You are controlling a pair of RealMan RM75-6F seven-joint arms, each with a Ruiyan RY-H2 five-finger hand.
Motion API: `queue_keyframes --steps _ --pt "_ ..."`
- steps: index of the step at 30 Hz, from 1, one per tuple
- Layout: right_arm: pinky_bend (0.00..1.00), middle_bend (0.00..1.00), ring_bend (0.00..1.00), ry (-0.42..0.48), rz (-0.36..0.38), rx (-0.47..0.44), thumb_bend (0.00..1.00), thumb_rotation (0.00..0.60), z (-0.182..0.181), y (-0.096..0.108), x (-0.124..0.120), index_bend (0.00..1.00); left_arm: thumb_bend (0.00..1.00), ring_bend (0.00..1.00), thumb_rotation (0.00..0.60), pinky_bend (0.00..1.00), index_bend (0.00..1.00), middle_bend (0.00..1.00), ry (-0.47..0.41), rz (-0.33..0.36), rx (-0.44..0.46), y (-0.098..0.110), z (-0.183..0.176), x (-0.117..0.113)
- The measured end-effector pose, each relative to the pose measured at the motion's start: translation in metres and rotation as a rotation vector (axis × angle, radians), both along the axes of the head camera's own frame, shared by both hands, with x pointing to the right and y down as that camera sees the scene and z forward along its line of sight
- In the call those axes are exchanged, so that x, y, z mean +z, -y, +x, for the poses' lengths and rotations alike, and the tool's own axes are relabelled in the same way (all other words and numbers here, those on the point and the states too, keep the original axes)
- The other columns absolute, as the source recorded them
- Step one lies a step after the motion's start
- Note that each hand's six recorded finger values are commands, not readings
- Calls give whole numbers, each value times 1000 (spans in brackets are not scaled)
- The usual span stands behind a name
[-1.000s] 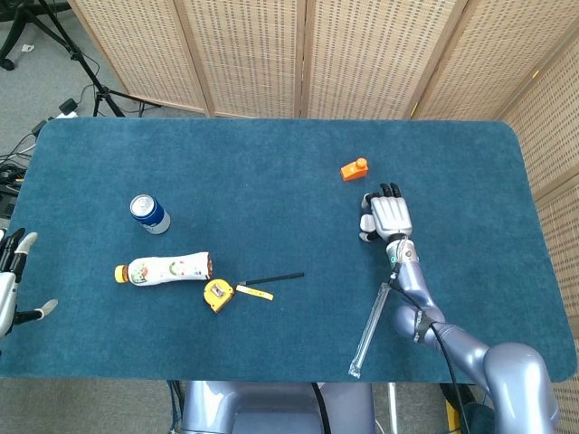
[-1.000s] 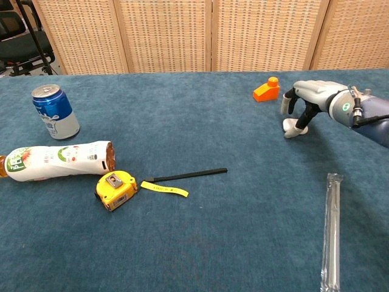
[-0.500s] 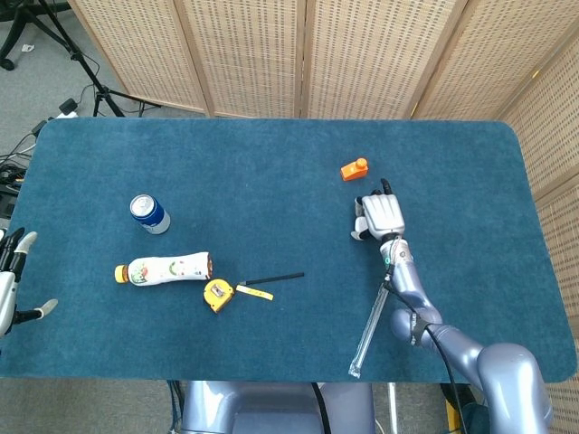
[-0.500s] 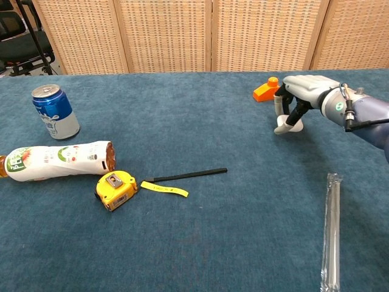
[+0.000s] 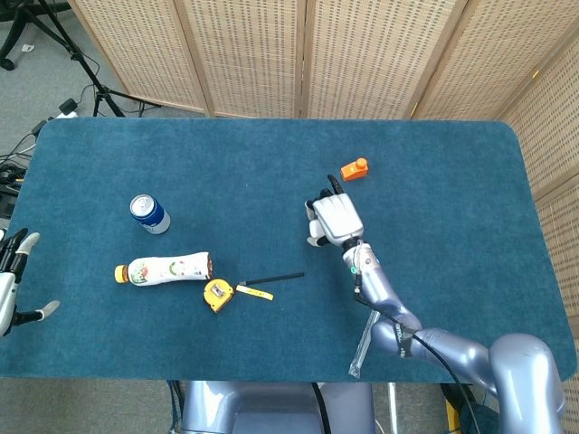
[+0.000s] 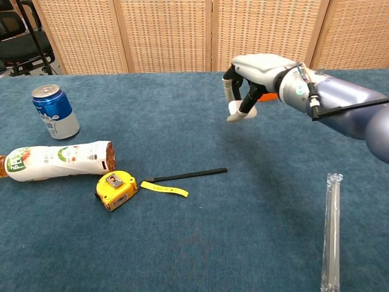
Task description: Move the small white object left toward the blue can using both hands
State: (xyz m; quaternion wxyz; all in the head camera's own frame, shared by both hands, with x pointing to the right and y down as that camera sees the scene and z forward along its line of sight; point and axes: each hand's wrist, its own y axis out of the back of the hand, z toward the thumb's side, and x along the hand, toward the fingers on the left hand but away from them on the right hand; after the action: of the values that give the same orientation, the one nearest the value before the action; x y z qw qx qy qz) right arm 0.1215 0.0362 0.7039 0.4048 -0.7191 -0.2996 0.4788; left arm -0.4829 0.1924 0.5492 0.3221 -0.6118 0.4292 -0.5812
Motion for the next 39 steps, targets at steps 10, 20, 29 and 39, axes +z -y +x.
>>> queue_keyframes --steps 10,20,29,39 --pt "19 583 305 -60 -49 13 401 600 -67 -11 19 586 0 0 600 0 0 0 -26 -9 -34 3 -14 -1" --pt "19 583 305 -79 -68 -133 399 600 -94 -54 25 586 0 0 600 0 0 0 -25 -35 -33 5 -17 4" --pt "19 563 305 -35 -68 -199 377 600 -103 -82 10 586 0 0 600 0 0 0 -24 -35 -26 4 -14 4" --pt "0 0 0 -106 -126 -204 0 600 -74 -90 8 2 0 0 600 0 0 0 -30 -35 -21 3 -13 3"
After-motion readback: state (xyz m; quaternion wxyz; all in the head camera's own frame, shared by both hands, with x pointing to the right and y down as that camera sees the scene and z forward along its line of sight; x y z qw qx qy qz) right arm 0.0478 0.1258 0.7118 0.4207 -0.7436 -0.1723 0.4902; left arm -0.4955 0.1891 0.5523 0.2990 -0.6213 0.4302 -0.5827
